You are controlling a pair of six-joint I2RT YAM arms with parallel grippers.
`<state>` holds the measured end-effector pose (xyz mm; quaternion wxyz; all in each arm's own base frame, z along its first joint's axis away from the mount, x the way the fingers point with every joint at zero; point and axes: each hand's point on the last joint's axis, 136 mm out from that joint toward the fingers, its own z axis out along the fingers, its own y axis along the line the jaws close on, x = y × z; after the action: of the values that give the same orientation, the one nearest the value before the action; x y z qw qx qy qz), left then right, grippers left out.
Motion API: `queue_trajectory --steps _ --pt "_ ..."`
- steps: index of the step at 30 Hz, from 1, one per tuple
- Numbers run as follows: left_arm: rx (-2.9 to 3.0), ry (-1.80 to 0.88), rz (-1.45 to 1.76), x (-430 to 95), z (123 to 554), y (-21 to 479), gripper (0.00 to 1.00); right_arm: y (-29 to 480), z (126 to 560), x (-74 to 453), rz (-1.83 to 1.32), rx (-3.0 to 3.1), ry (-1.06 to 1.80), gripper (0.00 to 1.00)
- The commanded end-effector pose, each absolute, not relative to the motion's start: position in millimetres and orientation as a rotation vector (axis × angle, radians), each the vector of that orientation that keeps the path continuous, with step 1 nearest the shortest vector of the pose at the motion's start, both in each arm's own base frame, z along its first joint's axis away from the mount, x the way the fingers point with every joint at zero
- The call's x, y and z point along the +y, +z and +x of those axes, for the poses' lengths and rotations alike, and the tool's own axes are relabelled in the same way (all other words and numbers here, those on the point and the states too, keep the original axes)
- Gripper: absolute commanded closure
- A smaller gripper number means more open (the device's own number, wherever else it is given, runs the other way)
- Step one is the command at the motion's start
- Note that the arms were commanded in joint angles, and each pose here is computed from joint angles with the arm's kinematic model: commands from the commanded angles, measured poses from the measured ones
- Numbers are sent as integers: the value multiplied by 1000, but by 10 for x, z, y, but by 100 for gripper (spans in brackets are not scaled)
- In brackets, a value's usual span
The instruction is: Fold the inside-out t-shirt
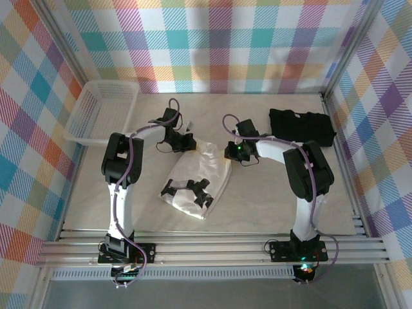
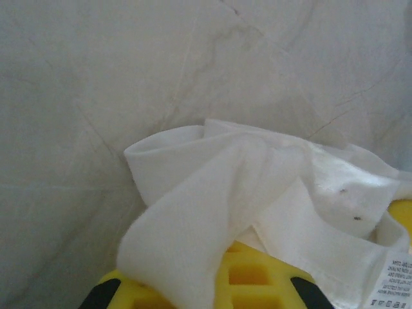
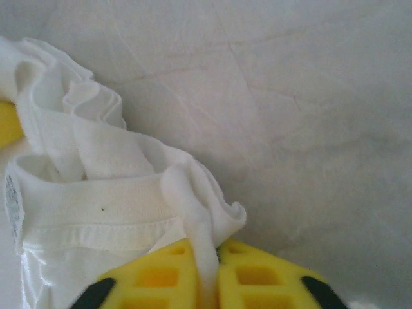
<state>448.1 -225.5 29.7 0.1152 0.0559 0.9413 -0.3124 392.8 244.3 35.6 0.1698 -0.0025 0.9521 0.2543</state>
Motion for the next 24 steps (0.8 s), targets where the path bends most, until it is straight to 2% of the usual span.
queue_trajectory --steps 1,3,12,19,22,24 --pt "2672 -950 95 -2170 4688 507 98 634 4137 2417 -17 2571 725 95" --pt "2620 -956 56 -2100 4780 643 100 757 4222 2374 -22 2524 726 100" --pt "2379 -1017 -18 -1975 5192 1393 100 1528 4707 2403 -131 2294 769 100" --pt "2151 -993 36 -1971 5640 2523 100 2687 5240 2386 -274 2018 737 100" --pt "2047 -1006 72 -1997 5718 3031 100 3207 5301 2401 -348 1905 725 100" --pt "2024 -1020 82 -2007 5661 3173 100 3397 5270 2416 -395 1857 718 100"
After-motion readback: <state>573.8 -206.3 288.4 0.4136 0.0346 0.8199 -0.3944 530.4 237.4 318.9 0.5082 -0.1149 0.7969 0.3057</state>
